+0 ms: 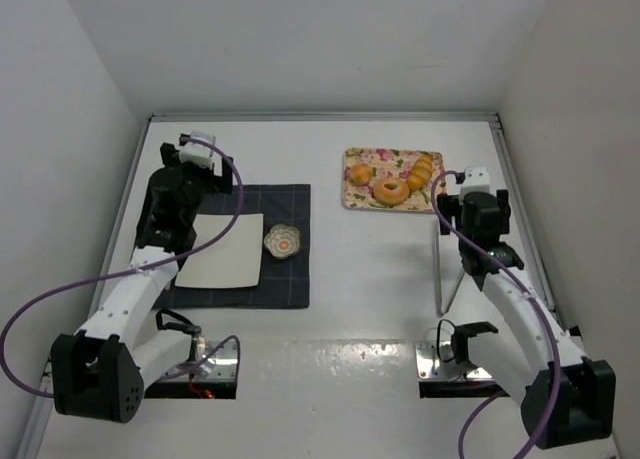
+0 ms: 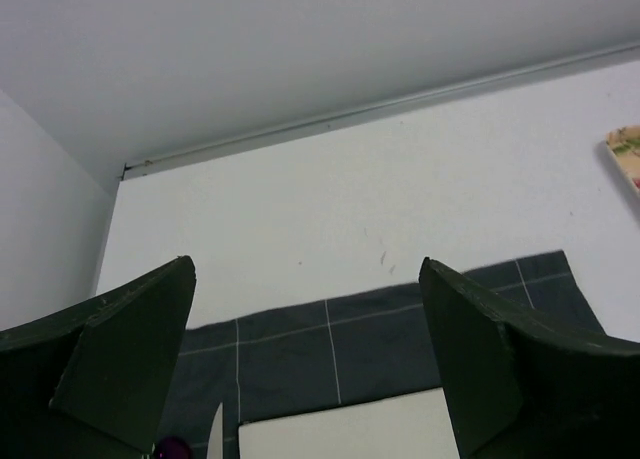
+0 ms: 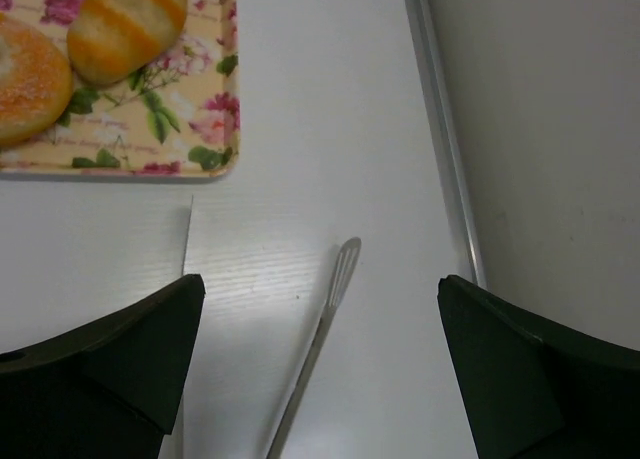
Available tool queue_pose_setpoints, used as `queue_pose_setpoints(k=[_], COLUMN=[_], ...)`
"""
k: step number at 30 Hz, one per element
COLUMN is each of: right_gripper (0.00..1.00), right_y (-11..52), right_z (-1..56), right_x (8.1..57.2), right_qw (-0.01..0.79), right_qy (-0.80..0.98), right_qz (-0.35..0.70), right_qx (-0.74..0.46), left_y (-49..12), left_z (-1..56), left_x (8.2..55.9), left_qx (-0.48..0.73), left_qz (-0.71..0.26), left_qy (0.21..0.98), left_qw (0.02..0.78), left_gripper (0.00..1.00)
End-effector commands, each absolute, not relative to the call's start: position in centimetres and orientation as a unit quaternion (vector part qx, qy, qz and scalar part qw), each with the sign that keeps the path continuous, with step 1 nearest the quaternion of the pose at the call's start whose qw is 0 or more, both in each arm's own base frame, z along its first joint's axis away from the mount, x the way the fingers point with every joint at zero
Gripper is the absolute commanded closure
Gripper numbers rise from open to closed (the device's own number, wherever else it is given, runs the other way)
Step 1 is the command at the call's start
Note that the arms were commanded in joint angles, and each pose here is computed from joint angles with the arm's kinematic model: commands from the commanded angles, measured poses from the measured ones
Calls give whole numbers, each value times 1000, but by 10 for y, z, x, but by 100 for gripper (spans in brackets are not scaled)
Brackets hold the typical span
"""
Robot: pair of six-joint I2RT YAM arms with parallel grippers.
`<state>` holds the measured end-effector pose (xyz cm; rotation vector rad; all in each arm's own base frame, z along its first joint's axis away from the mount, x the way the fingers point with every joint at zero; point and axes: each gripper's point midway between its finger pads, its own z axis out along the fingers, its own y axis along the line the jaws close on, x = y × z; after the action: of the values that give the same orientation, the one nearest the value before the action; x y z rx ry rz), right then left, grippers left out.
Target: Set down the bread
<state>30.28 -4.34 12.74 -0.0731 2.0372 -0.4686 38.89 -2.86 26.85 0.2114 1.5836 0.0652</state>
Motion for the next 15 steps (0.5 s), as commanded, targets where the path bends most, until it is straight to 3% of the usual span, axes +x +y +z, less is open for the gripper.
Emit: queue_pose_setpoints(k=[1, 2, 5, 9, 15], right_gripper=[0, 0, 0, 0, 0], right_y=[-67, -69, -18, -8, -9], right_z=[107, 117, 81, 42, 24], right_x=[237, 236, 222, 193, 190], right_qw=[358, 373, 337, 264, 240], right_qy=[901, 896, 938, 949, 951], right_qz=[-246, -227, -66, -31, -38], right_qx=[16, 80, 57, 169, 193], left_y=[-27, -32, -39, -48, -51], left_z=[250, 246, 237, 224, 216], left_x=[372, 370, 365, 361, 358], left_qx=[99, 110, 130, 121, 127], left_qz=[51, 51, 40, 15, 7], left_qy=[746, 750, 766, 776, 777], left_qw=[657, 650, 628, 619, 616], left_gripper=[0, 0, 0, 0, 0])
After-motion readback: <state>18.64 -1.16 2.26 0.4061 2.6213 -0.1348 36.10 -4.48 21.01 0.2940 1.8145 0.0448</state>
